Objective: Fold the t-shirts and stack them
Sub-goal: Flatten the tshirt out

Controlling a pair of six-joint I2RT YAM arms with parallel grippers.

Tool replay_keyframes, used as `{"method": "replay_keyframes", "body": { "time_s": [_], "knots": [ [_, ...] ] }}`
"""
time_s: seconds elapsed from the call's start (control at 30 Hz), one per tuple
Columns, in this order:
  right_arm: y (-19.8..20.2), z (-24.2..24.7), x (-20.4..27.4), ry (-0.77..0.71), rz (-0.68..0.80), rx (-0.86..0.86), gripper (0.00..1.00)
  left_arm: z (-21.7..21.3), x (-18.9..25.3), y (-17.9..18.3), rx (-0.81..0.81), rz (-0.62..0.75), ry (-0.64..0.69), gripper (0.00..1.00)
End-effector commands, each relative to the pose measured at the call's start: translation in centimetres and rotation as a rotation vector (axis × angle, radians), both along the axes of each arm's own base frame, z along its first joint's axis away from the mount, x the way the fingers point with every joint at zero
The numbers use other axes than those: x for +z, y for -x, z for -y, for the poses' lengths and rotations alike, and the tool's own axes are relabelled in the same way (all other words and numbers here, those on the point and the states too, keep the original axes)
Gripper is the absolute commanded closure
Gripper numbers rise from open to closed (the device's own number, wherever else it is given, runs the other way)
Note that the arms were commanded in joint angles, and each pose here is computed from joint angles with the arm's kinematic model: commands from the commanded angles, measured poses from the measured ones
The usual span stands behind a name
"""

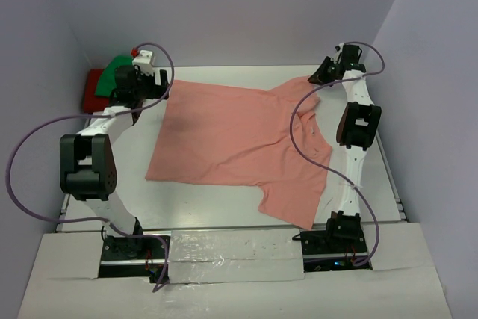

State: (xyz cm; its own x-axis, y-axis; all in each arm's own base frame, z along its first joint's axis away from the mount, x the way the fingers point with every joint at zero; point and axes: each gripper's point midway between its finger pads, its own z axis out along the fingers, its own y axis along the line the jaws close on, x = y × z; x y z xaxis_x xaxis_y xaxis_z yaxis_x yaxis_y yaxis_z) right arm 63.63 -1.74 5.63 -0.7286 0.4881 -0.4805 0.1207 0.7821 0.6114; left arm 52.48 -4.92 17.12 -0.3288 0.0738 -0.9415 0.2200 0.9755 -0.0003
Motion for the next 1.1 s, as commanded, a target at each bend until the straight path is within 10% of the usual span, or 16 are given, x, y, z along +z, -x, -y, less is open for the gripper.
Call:
{"method": "replay_keyframes", "body": {
  "time_s": [0.0,0.3,0.37,0.47,1.07],
  "knots": [
    [-1.2,-0.9,0.7,-0.006,0.057,0.027,0.88,0.3,3.3,0.1,-0.018,0.091,0.018,0.01],
    [-0.1,-3.8,2.1,0.37,0.119,0.154,0.98,0.6,3.2,0.1,-0.027,0.087,0.037,0.01],
    [-0.3,-5.6,3.0,0.616,0.183,0.221,0.57,0.5,3.2,0.2,-0.025,0.093,0.038,0.01],
    [0.0,-7.2,4.7,0.893,0.236,0.243,0.28,0.5,3.2,0.3,-0.023,0.095,0.04,0.01],
    [-1.2,-6.4,2.8,1.18,0.143,0.175,0.15,0.7,2.7,0.6,-0.034,0.095,0.042,0.01]
  ]
}}
